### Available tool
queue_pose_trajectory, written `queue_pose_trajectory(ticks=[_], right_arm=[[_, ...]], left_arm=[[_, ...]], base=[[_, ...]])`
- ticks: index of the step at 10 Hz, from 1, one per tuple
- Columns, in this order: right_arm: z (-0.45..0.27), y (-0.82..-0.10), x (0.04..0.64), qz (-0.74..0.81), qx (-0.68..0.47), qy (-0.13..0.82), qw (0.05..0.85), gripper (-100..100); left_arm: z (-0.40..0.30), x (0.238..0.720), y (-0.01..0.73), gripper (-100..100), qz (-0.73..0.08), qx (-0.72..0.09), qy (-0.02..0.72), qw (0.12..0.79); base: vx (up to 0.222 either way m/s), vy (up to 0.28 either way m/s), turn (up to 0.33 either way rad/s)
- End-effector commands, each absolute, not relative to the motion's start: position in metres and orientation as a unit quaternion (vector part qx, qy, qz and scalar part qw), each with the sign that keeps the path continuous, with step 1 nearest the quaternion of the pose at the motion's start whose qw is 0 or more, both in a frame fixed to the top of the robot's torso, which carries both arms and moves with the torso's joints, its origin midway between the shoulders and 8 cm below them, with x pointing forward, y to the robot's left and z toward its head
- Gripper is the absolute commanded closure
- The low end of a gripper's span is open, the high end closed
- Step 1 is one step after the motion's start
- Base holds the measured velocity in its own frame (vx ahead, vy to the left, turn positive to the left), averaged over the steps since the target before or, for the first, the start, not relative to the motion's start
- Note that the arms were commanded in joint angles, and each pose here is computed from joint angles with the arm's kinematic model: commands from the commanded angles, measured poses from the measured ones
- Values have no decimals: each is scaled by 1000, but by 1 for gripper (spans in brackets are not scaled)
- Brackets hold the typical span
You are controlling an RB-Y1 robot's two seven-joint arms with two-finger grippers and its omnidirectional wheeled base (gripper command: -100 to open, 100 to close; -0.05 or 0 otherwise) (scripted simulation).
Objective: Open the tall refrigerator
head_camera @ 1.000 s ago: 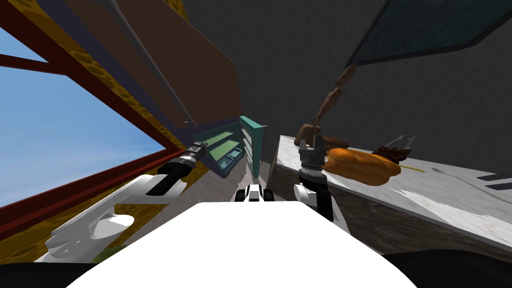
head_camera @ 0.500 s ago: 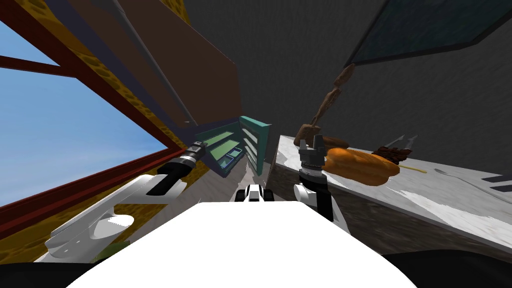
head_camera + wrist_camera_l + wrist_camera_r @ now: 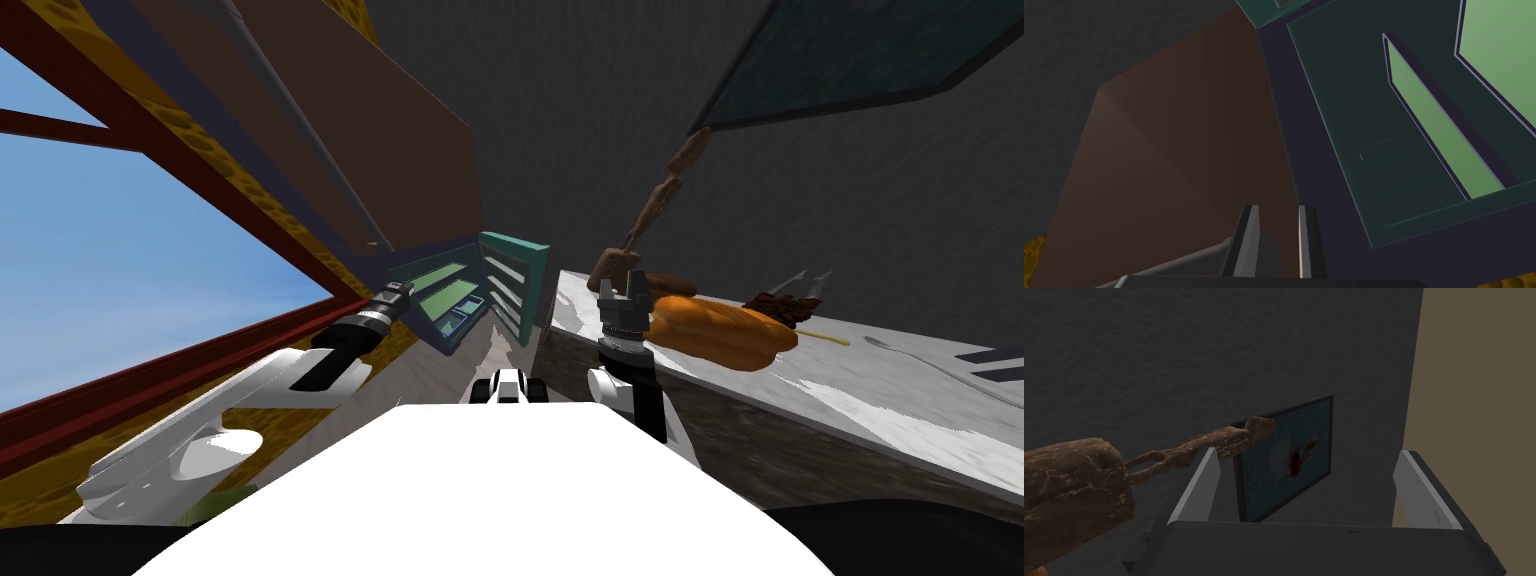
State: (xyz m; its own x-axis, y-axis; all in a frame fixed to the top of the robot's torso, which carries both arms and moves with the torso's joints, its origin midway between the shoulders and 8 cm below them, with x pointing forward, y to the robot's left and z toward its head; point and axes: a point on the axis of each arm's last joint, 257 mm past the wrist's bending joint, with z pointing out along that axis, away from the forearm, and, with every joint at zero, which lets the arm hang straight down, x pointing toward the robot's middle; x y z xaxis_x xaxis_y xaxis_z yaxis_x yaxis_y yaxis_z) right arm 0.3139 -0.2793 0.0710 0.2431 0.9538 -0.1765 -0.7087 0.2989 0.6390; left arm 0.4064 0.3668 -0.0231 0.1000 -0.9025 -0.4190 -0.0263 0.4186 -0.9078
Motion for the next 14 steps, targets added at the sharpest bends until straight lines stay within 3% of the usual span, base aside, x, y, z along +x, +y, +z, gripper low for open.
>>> queue_pose_trajectory(ticks=[1, 14], right_arm=[[71, -279, 314, 549, 221, 277, 757, 0], [71, -279, 314, 549, 221, 277, 757, 0]], left_arm=[[-16, 405, 373, -100, -349, -413, 569, 620], [27, 404, 376, -100, -342, -419, 561, 626]], base=[[-8, 3, -18], [-7, 5, -24]])
